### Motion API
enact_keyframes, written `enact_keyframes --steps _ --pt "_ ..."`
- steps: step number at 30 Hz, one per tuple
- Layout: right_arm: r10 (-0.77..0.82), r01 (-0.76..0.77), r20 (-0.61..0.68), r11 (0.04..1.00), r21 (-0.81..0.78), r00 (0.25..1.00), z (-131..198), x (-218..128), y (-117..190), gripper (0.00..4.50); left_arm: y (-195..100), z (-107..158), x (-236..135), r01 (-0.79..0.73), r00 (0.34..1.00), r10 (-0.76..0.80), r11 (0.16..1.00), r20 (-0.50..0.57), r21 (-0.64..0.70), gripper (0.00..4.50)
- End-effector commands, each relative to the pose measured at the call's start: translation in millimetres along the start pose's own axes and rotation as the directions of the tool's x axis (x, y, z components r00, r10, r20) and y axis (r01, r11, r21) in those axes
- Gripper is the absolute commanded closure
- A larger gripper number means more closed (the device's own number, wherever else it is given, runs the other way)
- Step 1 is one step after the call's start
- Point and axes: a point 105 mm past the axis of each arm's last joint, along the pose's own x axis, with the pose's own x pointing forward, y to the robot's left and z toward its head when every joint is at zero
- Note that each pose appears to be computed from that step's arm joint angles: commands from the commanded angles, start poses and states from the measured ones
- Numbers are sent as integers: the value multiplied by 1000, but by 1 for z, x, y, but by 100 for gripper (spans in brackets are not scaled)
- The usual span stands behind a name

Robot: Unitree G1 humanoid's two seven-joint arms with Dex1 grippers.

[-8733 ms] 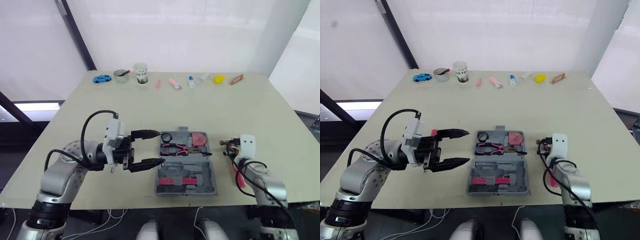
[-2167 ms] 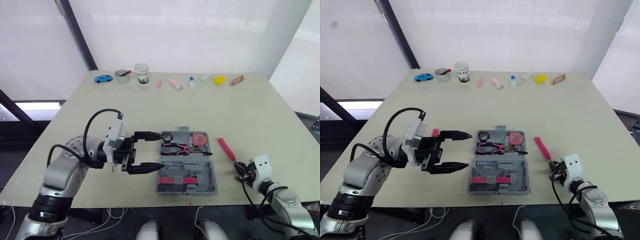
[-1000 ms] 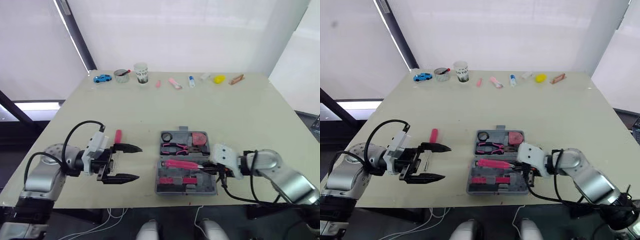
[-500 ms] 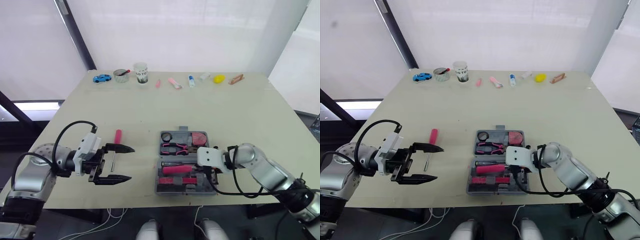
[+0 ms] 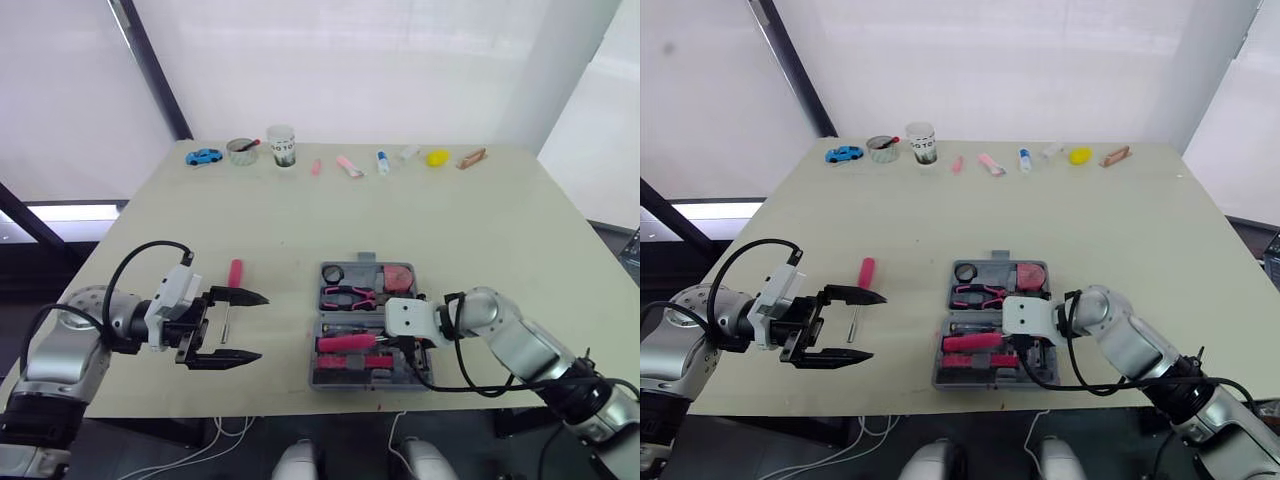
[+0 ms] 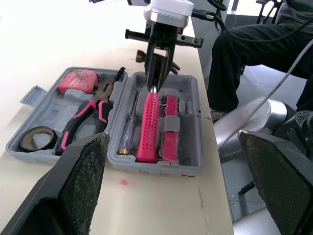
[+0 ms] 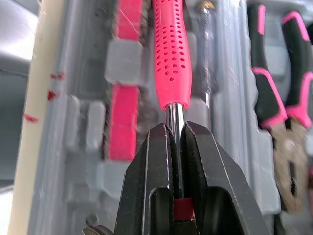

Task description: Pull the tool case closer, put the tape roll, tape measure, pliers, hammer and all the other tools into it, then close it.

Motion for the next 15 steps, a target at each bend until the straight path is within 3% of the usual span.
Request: enact_keyframes --steps 1,10,15 --pt "12 -11 15 999 -37 1000 8 0 4 440 -5 8 0 63 998 -63 998 9 32 0" --pt "-2 2 28 1000 -20 1000 9 3 4 440 -5 8 1 66 998 -66 997 14 31 0" --pt "-26 26 20 999 -24 999 6 2 0 227 -5 8 2 67 998 -68 997 17 29 0"
